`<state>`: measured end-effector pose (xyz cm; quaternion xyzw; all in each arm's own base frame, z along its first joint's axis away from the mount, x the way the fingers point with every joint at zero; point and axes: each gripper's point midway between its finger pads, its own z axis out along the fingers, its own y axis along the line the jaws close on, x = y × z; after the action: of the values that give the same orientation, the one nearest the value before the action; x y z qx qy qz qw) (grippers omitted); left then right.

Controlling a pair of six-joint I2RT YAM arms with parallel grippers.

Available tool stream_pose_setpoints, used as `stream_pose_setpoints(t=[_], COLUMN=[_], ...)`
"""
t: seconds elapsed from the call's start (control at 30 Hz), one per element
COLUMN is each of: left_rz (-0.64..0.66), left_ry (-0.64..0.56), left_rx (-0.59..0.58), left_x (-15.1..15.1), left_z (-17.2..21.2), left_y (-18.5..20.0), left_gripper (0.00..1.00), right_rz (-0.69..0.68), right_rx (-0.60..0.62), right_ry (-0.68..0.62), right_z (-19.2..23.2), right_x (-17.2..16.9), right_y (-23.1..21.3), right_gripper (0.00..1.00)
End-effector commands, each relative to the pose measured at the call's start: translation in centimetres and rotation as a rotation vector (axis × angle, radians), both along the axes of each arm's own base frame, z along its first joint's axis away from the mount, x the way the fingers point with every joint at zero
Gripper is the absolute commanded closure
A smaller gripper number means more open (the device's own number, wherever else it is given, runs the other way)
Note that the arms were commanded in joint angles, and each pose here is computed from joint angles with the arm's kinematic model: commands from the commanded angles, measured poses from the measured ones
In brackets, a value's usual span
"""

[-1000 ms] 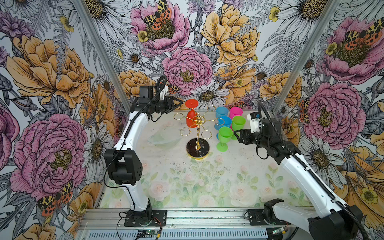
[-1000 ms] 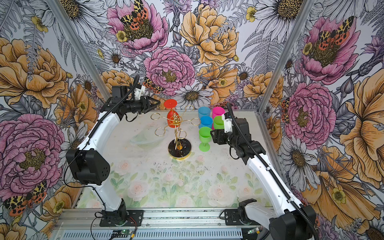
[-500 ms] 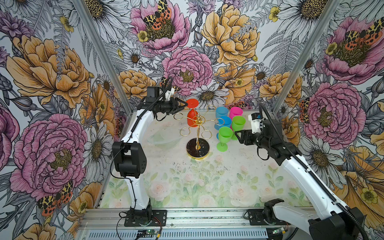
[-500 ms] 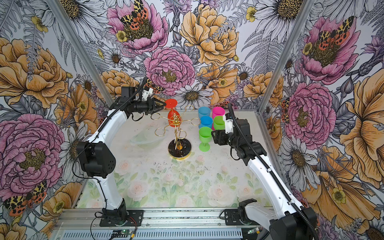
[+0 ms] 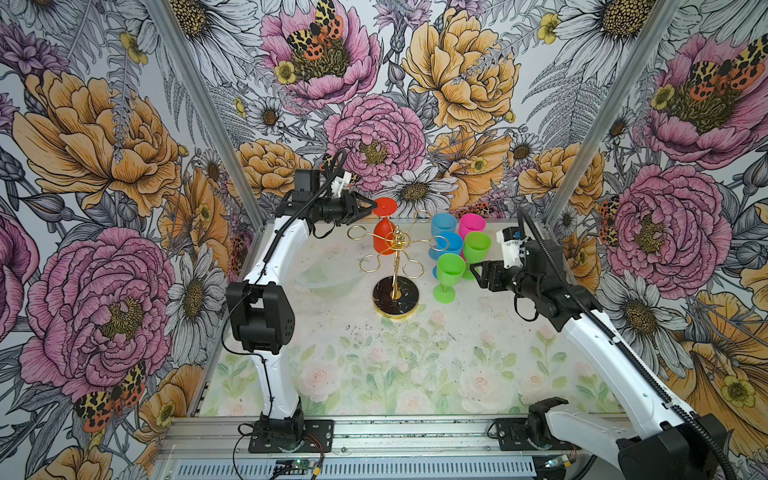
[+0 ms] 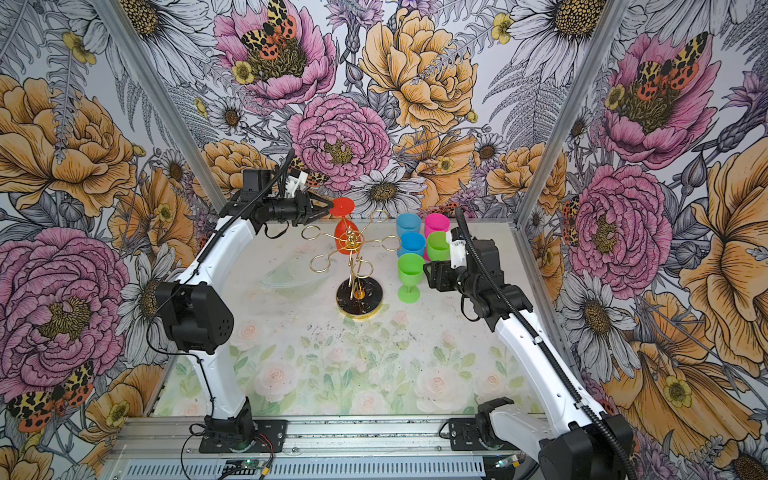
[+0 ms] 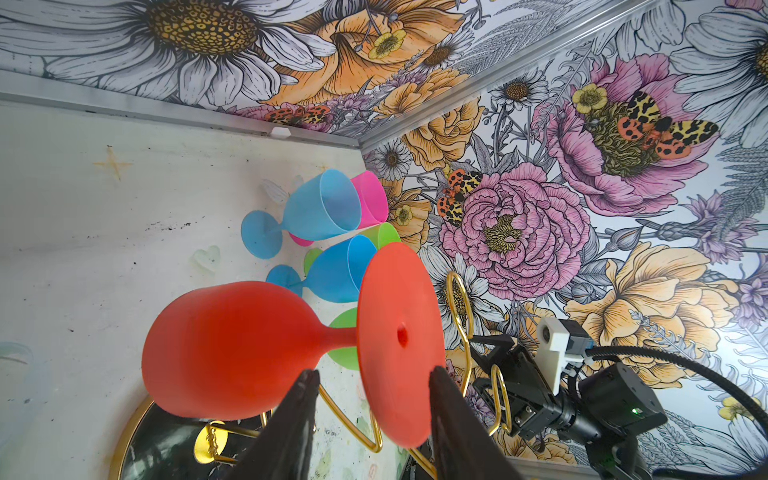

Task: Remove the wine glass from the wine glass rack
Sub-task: 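Close the left gripper on the red glass base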

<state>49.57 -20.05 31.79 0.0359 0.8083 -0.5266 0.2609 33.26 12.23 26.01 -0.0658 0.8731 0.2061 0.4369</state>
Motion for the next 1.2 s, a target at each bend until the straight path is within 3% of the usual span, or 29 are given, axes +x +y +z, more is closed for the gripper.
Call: stream_pose_setpoints(t=[0.0,0.43,1.17], left_rz=[-0.029,-0.014,0.009], left_ry=[-0.016,-0.008,-0.008], left_rx=[-0.021,-0.03,-0.032], left_x=[0.1,0.1,-1.2], left_z=[0.8,1.4,2.2], left_y=[-0.7,-0.5,0.8], left_gripper=[0.57,0.78,0.86], right_rz=[-0.021,-0.027,-0.029], right_rx=[-0.004,-0.003,0.013], right_ry=[-0.04,-0.036,-0.038], right_z=[0.8,0.6,0.8], right_x=[0.2,0.4,0.7], right_y=[-0.5,-0.6,-0.5], right_gripper=[0.27,0.27,0.27])
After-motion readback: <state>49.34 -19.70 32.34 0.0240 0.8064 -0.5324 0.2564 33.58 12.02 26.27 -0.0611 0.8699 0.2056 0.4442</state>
